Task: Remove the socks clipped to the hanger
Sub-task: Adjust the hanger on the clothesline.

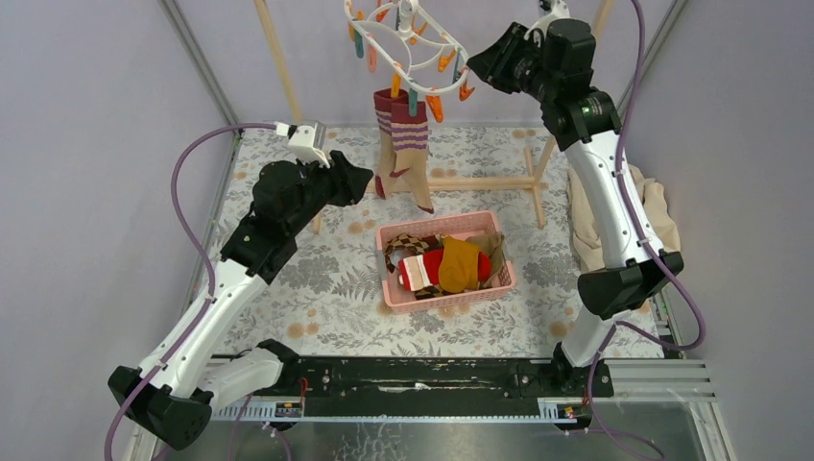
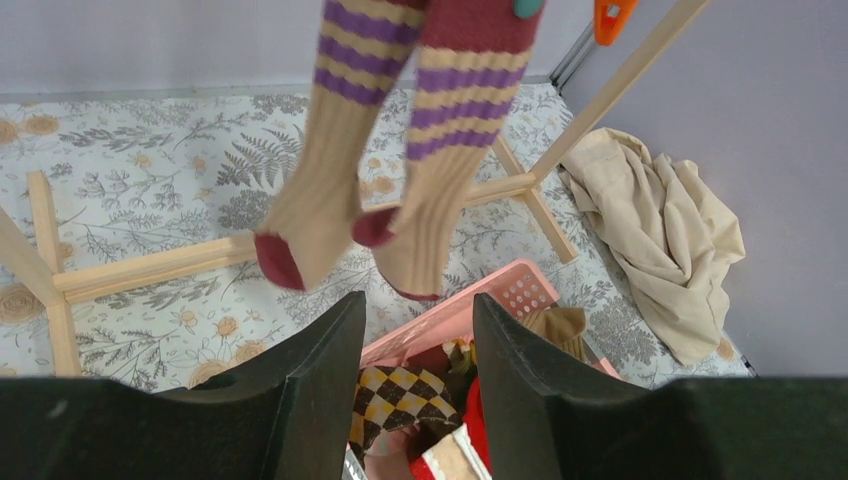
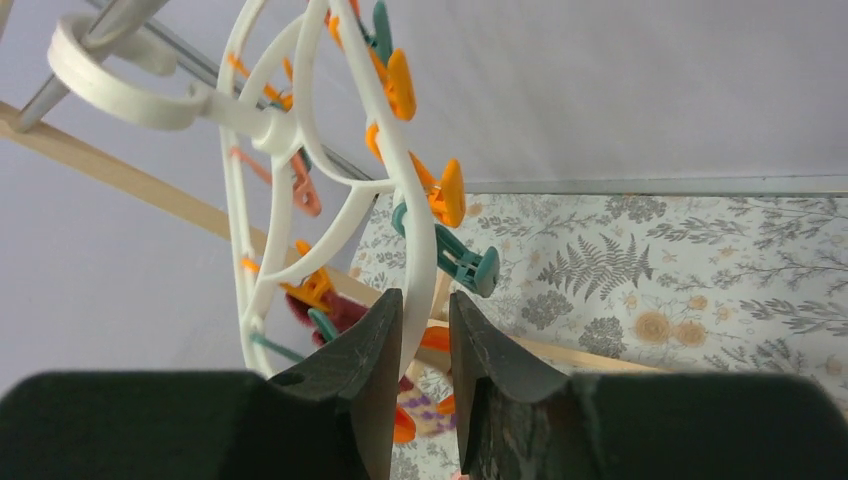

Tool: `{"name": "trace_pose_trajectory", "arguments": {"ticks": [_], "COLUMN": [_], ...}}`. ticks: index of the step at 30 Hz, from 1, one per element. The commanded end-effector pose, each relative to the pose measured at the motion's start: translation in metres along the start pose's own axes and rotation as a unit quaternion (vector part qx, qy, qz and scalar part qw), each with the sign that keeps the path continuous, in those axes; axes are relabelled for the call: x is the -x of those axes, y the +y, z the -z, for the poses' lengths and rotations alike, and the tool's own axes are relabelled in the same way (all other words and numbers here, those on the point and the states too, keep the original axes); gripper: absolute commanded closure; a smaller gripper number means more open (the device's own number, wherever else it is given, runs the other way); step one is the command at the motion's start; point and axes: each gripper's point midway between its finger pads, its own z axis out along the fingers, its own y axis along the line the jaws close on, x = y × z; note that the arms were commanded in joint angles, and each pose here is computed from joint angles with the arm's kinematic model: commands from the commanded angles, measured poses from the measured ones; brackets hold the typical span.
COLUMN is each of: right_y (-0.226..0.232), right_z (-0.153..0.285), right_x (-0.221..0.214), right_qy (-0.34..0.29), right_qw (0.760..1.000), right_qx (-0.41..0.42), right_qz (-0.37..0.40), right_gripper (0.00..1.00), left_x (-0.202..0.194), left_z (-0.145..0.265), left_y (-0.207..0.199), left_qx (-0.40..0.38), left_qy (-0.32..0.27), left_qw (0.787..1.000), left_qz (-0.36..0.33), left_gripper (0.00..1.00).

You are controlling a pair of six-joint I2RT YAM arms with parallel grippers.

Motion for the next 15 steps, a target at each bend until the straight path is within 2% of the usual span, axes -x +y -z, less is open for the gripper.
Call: {"name": "trace_pose_trajectory", "arguments": {"ticks": [1,8,15], "right_y": [0.006,-0.018,-0.034], "right_z": [0.019,0.016,0.021], "right_x": [0.039,0.064,0.091], "right_qy": [-0.040,-0.062,-0.097], "right_qw": [0.999,0.998,0.994], "right_qx": [0.033,0.030,0.056], "right_qz": [0.004,0.001,0.004], "right_gripper": [0.69,0.67,0.58], "left_x": [0.023,0.022,0.022], "left_z": [0.006,0.007,0.010], "left_y": [-0.004,-0.004,-0.001], "left_qx": [0.001,0.003,0.009], "left_qy": [-0.026,-0.023,-0.022], "left_qw": [1.000,1.000,1.000], "left_qz": [-0.014,-0.014,-0.018], "left_gripper": [0.49,0.49,0.49]}}
